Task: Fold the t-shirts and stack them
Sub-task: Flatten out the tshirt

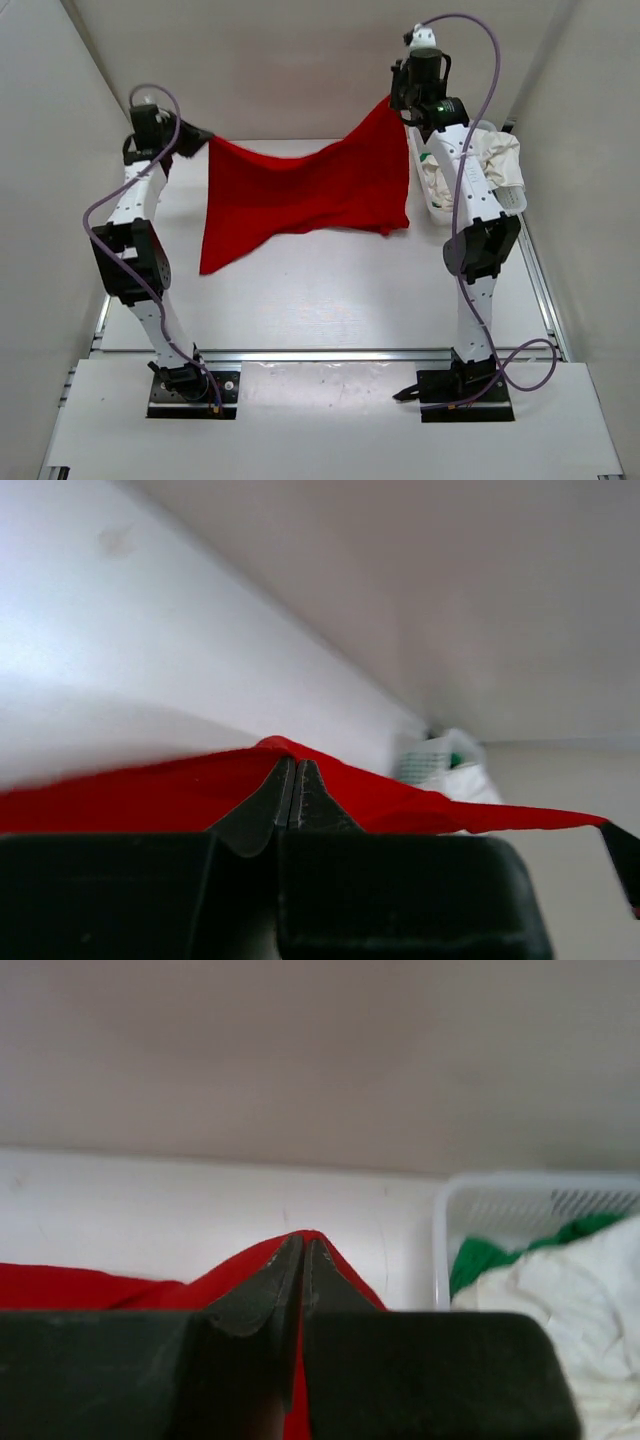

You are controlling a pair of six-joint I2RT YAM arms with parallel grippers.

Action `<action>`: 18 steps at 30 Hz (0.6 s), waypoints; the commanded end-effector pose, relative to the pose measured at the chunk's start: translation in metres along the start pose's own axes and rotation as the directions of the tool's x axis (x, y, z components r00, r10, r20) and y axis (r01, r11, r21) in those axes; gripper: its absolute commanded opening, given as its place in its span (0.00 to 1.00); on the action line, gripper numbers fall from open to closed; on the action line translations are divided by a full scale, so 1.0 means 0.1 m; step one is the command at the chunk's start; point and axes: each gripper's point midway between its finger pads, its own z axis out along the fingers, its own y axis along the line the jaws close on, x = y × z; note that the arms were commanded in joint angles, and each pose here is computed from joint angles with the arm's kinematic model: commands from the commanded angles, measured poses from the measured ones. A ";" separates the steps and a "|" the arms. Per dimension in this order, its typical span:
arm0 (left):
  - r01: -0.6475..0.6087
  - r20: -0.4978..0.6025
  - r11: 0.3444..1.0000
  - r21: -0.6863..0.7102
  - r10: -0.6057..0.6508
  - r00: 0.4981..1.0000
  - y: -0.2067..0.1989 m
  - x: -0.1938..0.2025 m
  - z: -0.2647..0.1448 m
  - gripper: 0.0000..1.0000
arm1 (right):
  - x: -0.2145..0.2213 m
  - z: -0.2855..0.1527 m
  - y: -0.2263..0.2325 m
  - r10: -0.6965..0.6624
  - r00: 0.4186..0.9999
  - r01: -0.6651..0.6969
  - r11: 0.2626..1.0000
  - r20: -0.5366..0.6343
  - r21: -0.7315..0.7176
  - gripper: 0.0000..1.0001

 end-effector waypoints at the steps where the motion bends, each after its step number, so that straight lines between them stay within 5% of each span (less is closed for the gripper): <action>1: -0.202 0.319 0.914 0.352 0.086 0.944 -1.69 -1.04 -1.13 0.00 | -2.20 -1.67 0.22 0.057 0.763 -0.025 0.998 0.644 -0.059 0.00; 5: -0.256 0.393 0.876 0.408 0.085 0.916 -2.02 -1.25 -1.57 0.00 | -2.45 -2.26 0.15 0.014 0.698 0.003 1.000 0.715 -0.023 0.00; 10: -0.248 0.398 0.893 0.376 0.086 0.913 -1.84 -1.12 -1.72 0.00 | -1.98 -2.09 0.03 -0.025 0.810 0.005 0.999 0.586 0.036 0.00; 13: -0.230 0.409 0.930 0.288 0.098 0.907 -1.45 -0.94 -1.72 0.00 | -1.18 -1.68 -0.06 -0.009 0.919 -0.007 0.999 0.395 0.038 0.00; 14: -0.216 0.414 0.949 0.228 0.106 0.904 -1.20 -0.86 -1.66 0.00 | -1.13 -1.82 -0.03 0.005 0.911 -0.019 0.999 0.413 0.030 0.00; 18: -0.185 0.370 0.982 0.031 0.161 0.915 -0.33 -0.30 -1.59 0.00 | 0.22 -1.84 -0.04 0.048 0.976 -0.049 0.999 0.210 -0.001 0.00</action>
